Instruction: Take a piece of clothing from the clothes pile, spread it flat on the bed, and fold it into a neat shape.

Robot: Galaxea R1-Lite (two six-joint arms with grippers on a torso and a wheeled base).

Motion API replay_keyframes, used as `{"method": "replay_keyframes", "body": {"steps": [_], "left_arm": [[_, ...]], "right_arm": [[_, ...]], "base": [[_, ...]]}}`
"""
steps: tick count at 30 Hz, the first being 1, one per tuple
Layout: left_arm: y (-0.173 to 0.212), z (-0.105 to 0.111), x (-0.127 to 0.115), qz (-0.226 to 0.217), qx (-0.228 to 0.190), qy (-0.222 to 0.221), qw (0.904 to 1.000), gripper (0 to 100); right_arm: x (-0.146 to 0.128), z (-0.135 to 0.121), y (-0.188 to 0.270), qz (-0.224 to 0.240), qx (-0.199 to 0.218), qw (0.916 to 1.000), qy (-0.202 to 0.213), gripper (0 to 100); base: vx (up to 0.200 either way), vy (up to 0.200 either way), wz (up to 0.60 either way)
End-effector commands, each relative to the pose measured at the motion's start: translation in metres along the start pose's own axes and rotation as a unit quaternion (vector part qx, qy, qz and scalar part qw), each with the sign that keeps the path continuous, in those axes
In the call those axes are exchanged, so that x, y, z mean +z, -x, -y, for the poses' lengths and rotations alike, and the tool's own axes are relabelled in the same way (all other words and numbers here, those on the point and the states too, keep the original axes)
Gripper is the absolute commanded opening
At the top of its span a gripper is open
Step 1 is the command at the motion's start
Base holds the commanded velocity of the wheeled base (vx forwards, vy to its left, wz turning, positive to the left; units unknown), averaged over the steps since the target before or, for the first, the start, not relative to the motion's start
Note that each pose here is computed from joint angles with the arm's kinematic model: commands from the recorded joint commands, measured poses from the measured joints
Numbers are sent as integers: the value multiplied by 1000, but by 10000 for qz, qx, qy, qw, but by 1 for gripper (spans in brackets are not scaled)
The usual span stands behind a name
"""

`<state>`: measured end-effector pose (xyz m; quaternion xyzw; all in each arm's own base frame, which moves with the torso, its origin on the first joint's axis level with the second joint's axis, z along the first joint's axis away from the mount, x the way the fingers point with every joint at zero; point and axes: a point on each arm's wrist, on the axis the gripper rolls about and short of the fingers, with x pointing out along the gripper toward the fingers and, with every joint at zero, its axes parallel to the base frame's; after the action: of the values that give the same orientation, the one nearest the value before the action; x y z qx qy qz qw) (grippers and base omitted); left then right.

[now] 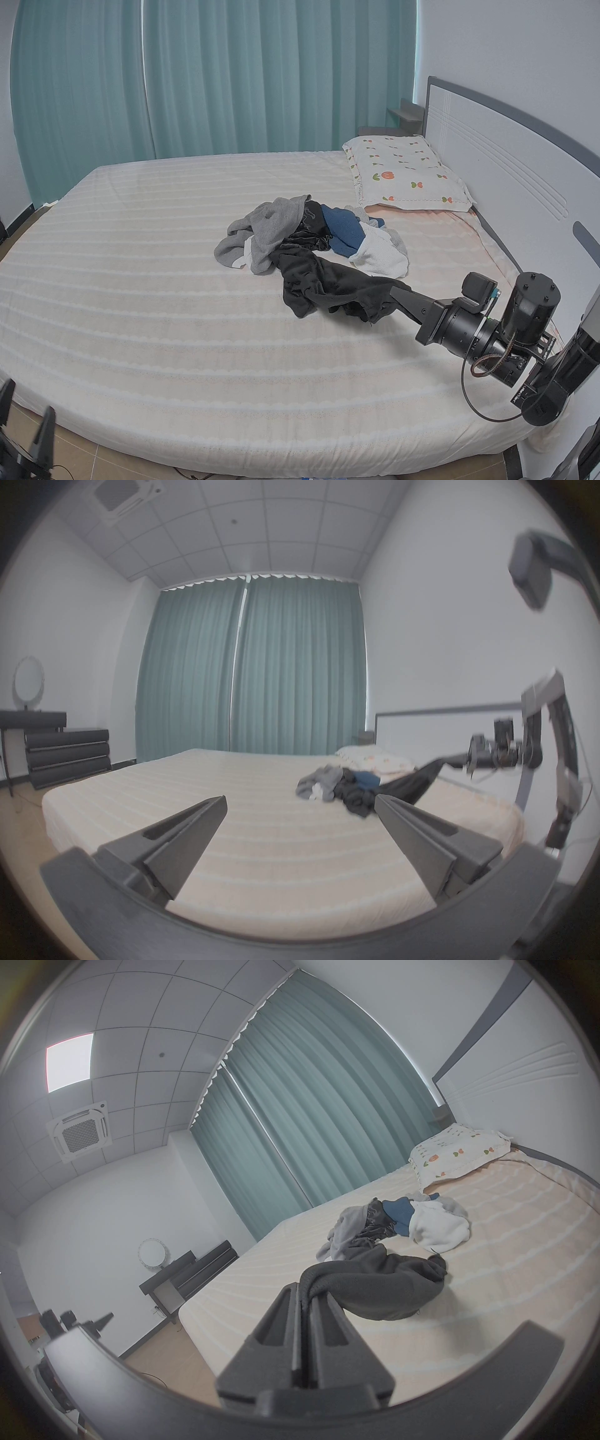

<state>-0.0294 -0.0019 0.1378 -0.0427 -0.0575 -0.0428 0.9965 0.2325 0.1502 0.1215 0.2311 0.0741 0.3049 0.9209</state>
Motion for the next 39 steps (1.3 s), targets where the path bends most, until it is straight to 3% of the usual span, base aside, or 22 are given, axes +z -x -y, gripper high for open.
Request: {"method": "replay_keyframes", "body": {"steps": [1, 4, 7, 8, 10, 20, 21, 23, 29, 35, 39], "left_arm": [[-77, 3, 86, -760, -239, 760, 9939, 100], [-97, 4, 67, -1444, -652, 687, 9850, 100], [-127, 11, 49, -2284, -1184, 738, 9635, 100], [-127, 11, 49, -2284, -1184, 738, 9635, 100], [-159, 21, 30, -2894, -1450, 694, 9436, 100], [-237, 74, -48, -3859, -1642, 212, 9075, 100], [-238, 75, -49, -3865, -1632, 206, 9075, 100], [-255, 98, -81, -3992, -1483, -86, 9047, 100], [-271, 137, -115, -3876, -1403, -26, 9111, 100], [-286, 161, -138, -3797, -1325, -141, 9154, 100], [-296, 170, -151, -3796, -1206, 80, 9172, 100]], "right_arm": [[25, -17, 0, 477, 327, 9983, 105, 0], [30, -20, -1, 583, 389, 9974, 143, 0], [44, -27, -2, 765, 454, 9957, 277, 0], [44, -27, -2, 765, 454, 9957, 277, 0], [59, -35, 0, 871, 465, 9944, 366, 0], [60, -45, 3, 764, 563, 9948, 369, 0], [61, -45, 3, 771, 566, 9947, 370, 0], [69, -47, 2, 932, 602, 9931, 388, 0], [72, -52, -1, 984, 686, 9920, 395, 0], [94, -63, 0, 1396, 895, 9853, 418, 0], [90, -64, 0, 1214, 856, 9881, 401, 0]], "base": [[0, 0, 0], [0, 0, 0], [0, 0, 0], [0, 0, 0], [0, 0, 0], [0, 0, 0], [0, 0, 0], [0, 0, 0], [0, 0, 0], [0, 0, 0], [0, 0, 0]]}}
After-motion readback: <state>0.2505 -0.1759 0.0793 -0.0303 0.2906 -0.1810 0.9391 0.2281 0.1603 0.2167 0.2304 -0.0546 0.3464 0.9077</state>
